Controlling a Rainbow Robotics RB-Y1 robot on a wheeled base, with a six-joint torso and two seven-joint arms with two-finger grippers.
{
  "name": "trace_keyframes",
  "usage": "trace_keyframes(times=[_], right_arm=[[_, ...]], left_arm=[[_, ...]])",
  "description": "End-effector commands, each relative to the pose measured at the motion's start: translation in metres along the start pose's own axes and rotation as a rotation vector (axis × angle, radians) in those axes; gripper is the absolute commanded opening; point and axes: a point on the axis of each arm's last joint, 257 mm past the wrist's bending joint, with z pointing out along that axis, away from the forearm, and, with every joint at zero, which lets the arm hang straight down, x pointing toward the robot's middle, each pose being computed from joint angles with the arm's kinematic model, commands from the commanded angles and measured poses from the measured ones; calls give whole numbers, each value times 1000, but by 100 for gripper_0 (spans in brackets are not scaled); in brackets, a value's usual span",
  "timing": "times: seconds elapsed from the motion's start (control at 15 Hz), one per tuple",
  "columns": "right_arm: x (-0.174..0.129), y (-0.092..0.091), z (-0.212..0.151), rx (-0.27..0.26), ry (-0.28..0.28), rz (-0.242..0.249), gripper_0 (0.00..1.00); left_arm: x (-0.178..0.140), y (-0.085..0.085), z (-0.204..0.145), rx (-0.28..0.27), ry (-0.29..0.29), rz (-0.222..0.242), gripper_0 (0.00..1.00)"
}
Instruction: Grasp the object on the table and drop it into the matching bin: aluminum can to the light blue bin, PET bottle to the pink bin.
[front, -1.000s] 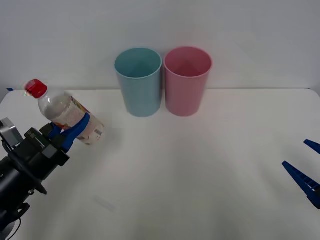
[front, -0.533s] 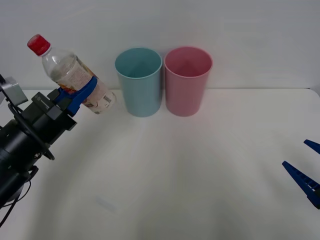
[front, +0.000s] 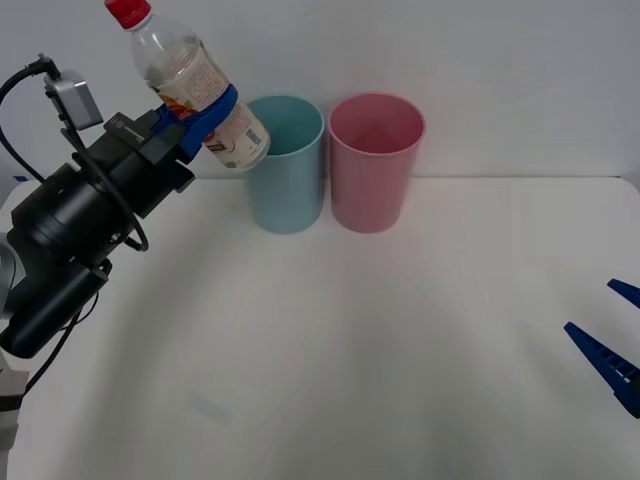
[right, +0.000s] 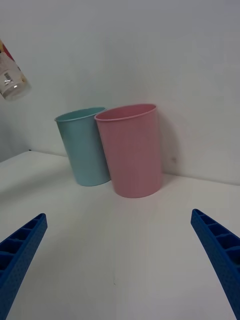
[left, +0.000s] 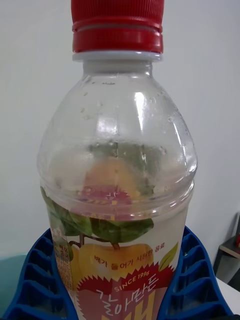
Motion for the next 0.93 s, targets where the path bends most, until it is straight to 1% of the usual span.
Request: trace_keyframes(times=[0.07,0.2,0.27,0.47,0.67,0.73,0.93], right_arm=[[0,0,0,0,0,0,100],[0,0,0,0,0,0,100],[0,0,0,0,0,0,100],[0,0,0,0,0,0,100],[0,0,0,0,0,0,100],[0,0,0,0,0,0,100],[0,0,0,0,0,0,100]], left_arm=[[2,6,28,20,11,13,0],[5,8,51,39,22,17,0],[9,11,61,42,35,27,0],[17,11,91,57,68,69,0],[33,19,125,54,102,174,0],[37,17,139,57,111,196,0],[49,14,171,45,145,233,0]])
